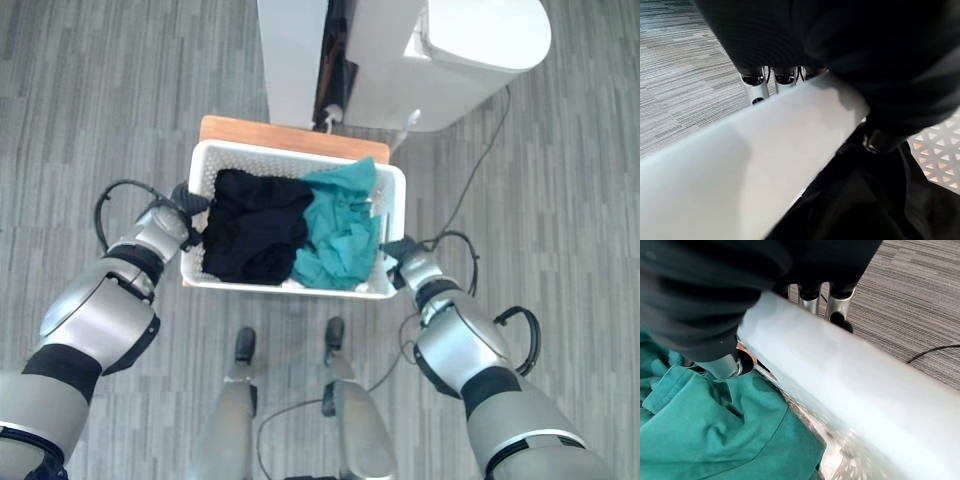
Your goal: Grab the laundry basket,head to the washer,open it,put in the laundry and shut it.
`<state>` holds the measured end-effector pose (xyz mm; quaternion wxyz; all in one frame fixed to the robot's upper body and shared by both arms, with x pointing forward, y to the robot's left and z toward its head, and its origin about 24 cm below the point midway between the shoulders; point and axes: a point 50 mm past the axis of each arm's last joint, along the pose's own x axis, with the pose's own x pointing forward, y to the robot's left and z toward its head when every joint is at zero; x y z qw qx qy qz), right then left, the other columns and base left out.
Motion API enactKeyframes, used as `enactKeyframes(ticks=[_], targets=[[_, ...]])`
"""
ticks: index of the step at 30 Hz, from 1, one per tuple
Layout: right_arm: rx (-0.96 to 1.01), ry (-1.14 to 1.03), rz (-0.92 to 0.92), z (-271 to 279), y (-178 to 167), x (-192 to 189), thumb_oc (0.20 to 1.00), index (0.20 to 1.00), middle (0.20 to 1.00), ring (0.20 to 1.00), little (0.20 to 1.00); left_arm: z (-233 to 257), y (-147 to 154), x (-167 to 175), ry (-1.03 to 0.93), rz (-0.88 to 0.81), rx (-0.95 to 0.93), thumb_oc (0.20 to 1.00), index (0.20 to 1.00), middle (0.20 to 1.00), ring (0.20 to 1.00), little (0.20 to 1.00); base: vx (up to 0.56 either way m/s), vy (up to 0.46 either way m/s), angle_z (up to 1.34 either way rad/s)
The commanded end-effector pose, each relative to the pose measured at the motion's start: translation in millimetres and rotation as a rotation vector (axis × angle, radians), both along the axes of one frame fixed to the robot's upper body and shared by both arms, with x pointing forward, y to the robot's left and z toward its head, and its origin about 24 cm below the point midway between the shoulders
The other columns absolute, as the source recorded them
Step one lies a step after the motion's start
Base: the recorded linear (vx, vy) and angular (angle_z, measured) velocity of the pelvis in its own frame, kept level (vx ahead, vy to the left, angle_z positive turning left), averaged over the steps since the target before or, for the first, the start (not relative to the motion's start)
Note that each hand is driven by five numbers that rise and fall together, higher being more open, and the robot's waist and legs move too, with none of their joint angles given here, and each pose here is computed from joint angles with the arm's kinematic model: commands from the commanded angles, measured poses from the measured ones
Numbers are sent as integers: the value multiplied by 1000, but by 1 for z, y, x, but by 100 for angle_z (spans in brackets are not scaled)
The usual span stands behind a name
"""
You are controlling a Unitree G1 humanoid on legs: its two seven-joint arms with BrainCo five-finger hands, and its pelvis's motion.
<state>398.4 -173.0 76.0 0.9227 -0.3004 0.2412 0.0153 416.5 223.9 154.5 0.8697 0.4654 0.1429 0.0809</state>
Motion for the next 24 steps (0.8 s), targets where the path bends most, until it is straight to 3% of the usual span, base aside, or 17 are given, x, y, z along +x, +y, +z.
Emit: enactKeyframes(ticks=[1,9,14,18,21,24], targets=[[-4,-51,-36,19,-9,7,200,200,200,200,200,-5,11,-5,64,27,167,200,200,200,200,200,0,0,0],[41,-102,-25,24,-18,8,200,200,200,200,200,-29,25,-15,115,30,211,200,200,200,200,200,51,9,-2],[45,-152,0,22,-45,-1,200,200,200,200,200,-59,25,-25,113,-10,115,200,200,200,200,200,124,18,-12],[69,-235,9,28,-87,-29,200,200,200,200,200,-62,0,-30,-4,-180,-187,200,200,200,200,200,152,4,-5],[30,-228,11,29,-139,-81,200,200,200,200,200,-59,-16,-61,-15,-424,-298,200,200,200,200,200,128,3,-7],[30,-225,8,28,-140,-82,200,200,200,200,200,-60,-17,-62,-12,-425,-298,200,200,200,200,200,35,2,1]])
